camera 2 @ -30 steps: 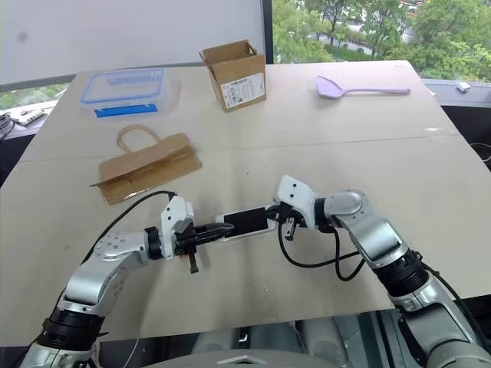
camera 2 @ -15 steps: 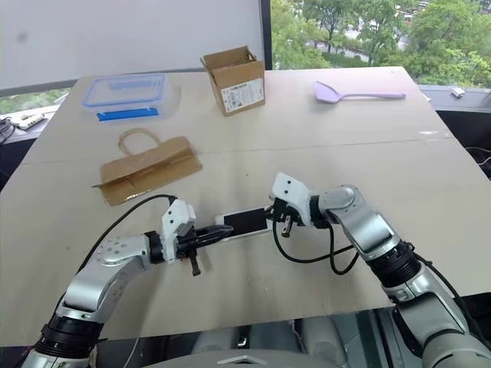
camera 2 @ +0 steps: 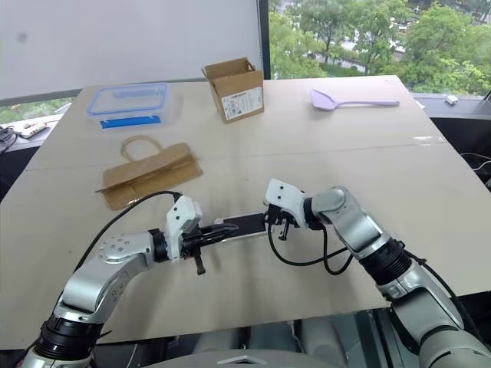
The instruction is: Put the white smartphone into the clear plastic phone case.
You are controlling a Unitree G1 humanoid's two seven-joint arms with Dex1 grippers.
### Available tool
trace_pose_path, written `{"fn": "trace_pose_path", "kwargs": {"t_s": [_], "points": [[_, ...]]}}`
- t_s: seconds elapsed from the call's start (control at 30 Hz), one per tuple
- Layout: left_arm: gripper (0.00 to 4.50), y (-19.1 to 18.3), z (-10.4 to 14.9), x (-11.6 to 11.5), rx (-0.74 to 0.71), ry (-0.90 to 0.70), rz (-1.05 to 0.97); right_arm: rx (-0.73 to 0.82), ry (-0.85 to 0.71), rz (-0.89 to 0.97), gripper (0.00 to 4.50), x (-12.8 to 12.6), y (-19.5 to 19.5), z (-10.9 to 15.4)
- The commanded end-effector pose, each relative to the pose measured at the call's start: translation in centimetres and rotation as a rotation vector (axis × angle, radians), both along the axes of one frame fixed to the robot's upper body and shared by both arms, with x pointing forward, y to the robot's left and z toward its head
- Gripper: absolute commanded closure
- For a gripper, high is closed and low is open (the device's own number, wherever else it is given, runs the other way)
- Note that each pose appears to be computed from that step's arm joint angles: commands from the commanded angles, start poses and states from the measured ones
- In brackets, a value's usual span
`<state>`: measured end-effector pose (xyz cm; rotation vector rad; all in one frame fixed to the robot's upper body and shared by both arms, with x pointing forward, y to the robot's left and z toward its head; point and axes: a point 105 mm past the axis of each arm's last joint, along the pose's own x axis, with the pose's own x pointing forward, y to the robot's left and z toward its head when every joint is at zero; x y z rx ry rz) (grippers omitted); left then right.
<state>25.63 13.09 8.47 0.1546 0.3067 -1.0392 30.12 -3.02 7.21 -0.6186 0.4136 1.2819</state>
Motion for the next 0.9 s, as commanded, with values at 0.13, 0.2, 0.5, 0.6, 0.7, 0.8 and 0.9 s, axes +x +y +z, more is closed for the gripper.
{"fn": "trace_pose_path", "kwargs": {"t_s": [0.13,0.2,0.5,0.6,0.7,0.8,0.9], "points": [[4.46,0.4,-0.7,0.2,0.054,0.010,0.021,-0.282,0.245,0.051,4.50,-4.4,-3.0,-9.7],[4.46,0.7,-1.3,0.3,0.077,0.026,0.034,-0.299,0.235,0.064,4.50,-4.4,-3.2,-9.9],[4.46,1.0,-2.6,0.1,0.114,0.062,0.051,-0.227,0.190,0.097,4.50,-3.7,-2.8,-8.8],[4.46,0.6,-2.9,-0.2,0.127,0.072,0.046,-0.092,0.178,0.074,4.50,-3.0,-1.9,-6.9],[4.46,-0.1,-2.9,-0.2,0.129,0.074,0.042,0.046,0.176,0.026,4.50,-2.2,-1.2,-4.6],[4.46,-1.0,-2.8,-0.2,0.127,0.074,0.038,0.131,0.173,0.018,4.50,-2.0,-1.2,-2.6],[4.46,-1.9,-2.6,-0.2,0.125,0.075,0.035,0.137,0.205,0.039,4.50,-2.6,-1.8,-2.2]]}}
